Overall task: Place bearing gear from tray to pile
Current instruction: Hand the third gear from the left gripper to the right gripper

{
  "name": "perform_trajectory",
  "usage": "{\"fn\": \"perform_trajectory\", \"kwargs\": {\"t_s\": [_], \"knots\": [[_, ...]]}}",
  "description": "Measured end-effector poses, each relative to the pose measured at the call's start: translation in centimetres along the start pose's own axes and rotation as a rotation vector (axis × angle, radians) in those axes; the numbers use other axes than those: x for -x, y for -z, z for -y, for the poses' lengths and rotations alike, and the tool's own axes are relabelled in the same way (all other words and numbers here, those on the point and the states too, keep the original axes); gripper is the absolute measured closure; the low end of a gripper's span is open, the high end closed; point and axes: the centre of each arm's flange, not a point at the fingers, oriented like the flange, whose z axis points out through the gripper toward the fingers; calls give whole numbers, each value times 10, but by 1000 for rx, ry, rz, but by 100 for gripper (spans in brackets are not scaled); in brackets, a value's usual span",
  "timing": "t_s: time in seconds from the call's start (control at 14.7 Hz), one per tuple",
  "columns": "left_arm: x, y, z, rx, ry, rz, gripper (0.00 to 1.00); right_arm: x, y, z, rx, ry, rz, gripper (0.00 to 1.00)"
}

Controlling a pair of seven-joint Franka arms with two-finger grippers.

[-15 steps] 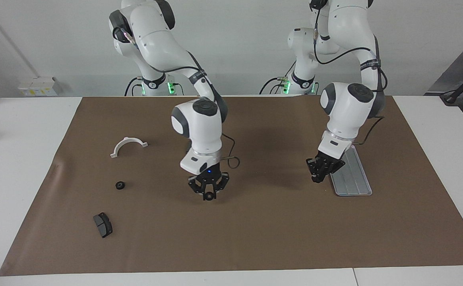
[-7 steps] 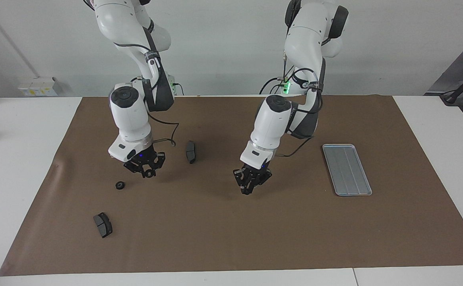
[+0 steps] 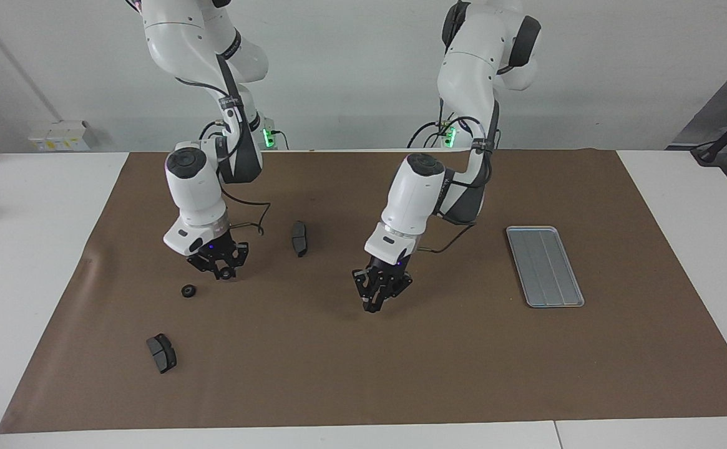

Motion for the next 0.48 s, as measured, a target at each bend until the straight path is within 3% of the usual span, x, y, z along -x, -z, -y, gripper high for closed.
{"fn": "perform_trajectory", "kwargs": {"t_s": [0.14,0.34,0.48], "knots": [[14,-7,-5,5,-14,8,76,-3,6,-1,2,-2,-13,29],[27,-10,-14,22,-28,14,73,-25,39,-5,8,-31,-86,1],[31,-9,-21,32,-29,12,55,-43,68,-6,10,-79,-121,0]]}}
